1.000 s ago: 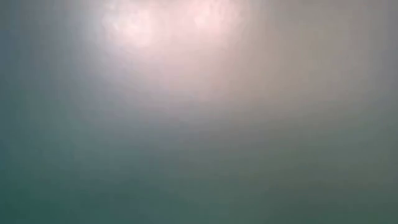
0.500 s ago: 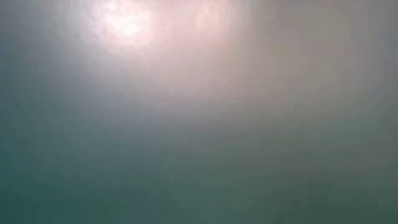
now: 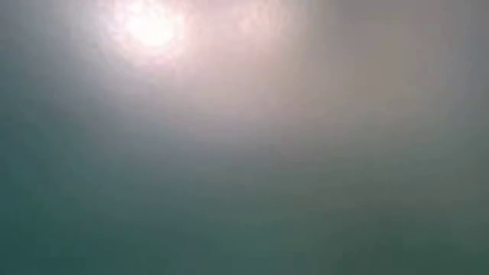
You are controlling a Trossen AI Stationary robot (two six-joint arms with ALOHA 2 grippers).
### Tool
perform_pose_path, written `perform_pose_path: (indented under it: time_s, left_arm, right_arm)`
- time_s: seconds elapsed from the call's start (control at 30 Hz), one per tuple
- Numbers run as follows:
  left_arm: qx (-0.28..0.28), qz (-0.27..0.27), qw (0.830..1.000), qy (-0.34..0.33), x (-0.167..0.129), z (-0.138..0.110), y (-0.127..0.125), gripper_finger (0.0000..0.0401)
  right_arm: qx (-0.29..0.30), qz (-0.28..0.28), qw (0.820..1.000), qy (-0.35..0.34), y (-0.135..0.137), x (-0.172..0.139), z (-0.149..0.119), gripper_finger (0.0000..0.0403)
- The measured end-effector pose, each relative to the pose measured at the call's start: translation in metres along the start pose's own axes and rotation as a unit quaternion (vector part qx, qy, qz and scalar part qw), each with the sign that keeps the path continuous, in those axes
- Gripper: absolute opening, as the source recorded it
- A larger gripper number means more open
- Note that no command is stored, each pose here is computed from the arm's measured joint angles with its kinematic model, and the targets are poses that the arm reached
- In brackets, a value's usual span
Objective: Sort silverware by color (type)
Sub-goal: Put the light blue spoon into the blue bin
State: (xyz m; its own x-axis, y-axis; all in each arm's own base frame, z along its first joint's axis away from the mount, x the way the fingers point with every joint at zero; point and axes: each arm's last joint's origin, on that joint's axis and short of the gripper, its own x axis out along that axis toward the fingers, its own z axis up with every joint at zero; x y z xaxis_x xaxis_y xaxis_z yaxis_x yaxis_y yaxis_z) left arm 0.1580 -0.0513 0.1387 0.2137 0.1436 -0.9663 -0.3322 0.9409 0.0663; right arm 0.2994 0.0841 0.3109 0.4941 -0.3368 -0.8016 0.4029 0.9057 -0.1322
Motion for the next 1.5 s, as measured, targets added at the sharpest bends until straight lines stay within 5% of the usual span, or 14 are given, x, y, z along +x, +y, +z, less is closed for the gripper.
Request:
perform_pose_path:
  time_s: [0.5,0.97,1.5]
  left_arm:
    - [0.064,-0.012,0.998,-0.005,-0.009,0.017,-0.011,0.0091]
    - [0.078,0.046,0.996,0.014,0.007,0.017,-0.008,0.0091]
    - [0.072,-0.030,0.997,0.001,-0.015,0.026,-0.014,0.0091]
  right_arm:
    - [-0.001,0.001,1.000,0.002,0.000,0.000,0.000,0.0086]
    - [-0.006,0.001,1.000,0.002,0.000,0.000,0.000,0.0094]
    - [-0.014,0.000,1.000,0.003,0.000,0.000,0.000,0.0100]
